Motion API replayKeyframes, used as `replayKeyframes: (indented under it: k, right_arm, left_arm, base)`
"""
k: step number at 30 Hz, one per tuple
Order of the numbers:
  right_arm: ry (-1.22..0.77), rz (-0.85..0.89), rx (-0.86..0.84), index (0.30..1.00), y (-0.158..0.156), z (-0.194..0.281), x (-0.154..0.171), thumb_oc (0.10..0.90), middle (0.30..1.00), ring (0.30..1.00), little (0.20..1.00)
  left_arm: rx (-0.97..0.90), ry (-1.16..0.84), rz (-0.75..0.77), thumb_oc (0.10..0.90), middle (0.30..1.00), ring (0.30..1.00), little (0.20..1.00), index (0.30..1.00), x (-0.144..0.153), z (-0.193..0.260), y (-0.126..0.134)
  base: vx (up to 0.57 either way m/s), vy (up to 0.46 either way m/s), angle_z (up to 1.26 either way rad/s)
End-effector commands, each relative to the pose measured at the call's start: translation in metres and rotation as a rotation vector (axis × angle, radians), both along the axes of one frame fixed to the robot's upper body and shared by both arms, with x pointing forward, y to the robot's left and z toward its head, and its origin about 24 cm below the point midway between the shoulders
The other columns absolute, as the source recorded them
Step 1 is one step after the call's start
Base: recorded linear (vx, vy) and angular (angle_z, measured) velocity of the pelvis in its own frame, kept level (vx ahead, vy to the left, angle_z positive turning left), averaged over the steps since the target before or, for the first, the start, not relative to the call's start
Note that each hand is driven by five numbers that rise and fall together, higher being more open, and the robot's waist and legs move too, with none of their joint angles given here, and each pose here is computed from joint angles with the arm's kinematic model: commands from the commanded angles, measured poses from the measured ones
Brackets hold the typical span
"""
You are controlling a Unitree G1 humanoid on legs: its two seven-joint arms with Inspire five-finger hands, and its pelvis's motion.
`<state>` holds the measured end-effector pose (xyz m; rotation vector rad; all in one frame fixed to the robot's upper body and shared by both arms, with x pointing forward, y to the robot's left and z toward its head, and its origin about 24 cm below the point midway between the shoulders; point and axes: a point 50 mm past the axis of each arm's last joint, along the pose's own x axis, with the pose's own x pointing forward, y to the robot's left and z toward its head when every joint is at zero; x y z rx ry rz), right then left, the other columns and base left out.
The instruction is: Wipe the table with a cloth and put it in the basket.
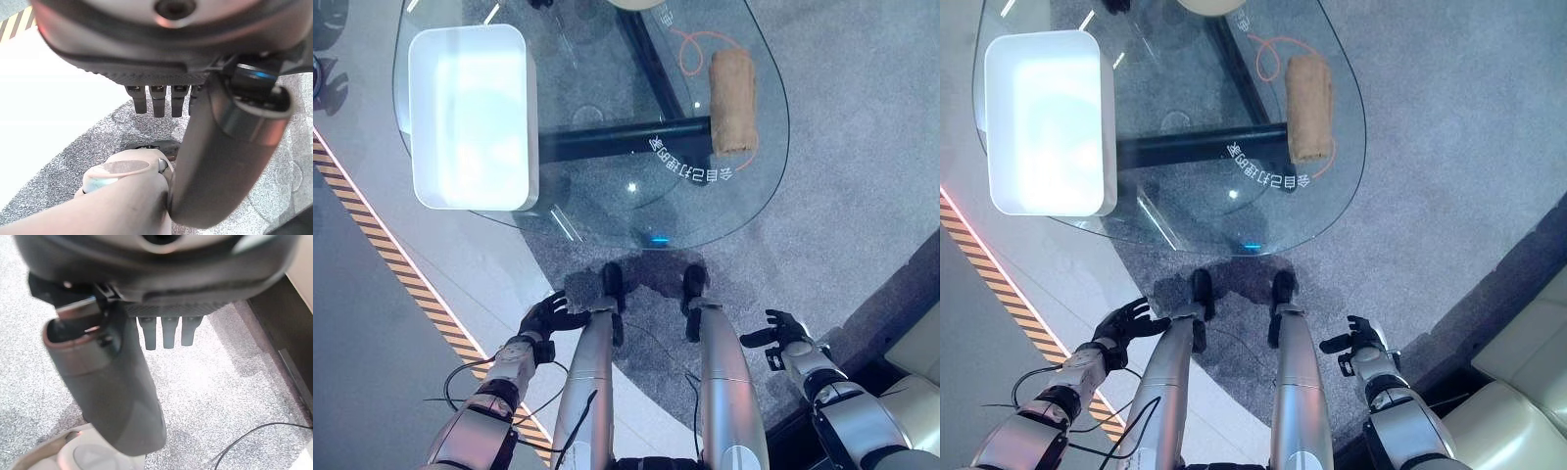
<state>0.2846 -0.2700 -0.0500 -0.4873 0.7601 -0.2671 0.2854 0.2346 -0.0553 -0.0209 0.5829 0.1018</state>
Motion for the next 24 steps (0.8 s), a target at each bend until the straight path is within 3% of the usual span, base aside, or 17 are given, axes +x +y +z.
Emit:
replayKeyframes:
  k: [1, 6, 13, 18, 24]
  right_arm:
    - [-0.032, -0.1, -0.051, 0.9, -0.028, 0.001, -0.016, 0.8, 0.9, 0.9, 0.9]
    - [-0.124, -0.135, -0.069, 0.9, -0.034, 0.012, -0.009, 0.8, 0.9, 0.9, 0.9]
    - [-0.433, -0.218, -0.053, 0.9, -0.041, 0.055, 0.017, 0.8, 0.9, 0.9, 0.9]
    - [-0.852, -0.26, -0.024, 0.9, -0.029, 0.137, 0.054, 0.8, 0.9, 0.9, 0.9]
    - [-1.176, -0.244, -0.017, 0.9, -0.004, 0.221, 0.077, 0.8, 0.9, 0.9, 0.9]
  left_arm:
    - [-0.016, 0.022, 0.088, 0.8, 0.9, 0.9, 0.9, 0.9, -0.02, -0.012, 0.016]
    - [-0.015, 0.017, 0.085, 0.8, 0.9, 0.9, 0.9, 0.9, -0.019, -0.011, 0.018]
    - [-0.009, 0.017, 0.08, 0.8, 0.9, 0.9, 0.9, 0.9, -0.018, -0.009, 0.017]
    - [-0.005, 0.016, 0.094, 0.8, 0.9, 0.9, 0.9, 0.9, -0.024, -0.014, 0.015]
    - [-0.009, 0.014, 0.095, 0.8, 0.9, 0.9, 0.9, 0.9, -0.024, -0.016, 0.009]
  base:
    - [0.0, 0.004, -0.05]
    - [0.0, -0.002, 0.01]
    - [0.01, -0.013, 0.04]
    - [0.0, 0.001, 0.02]
    - [0.0, 0.002, 0.01]
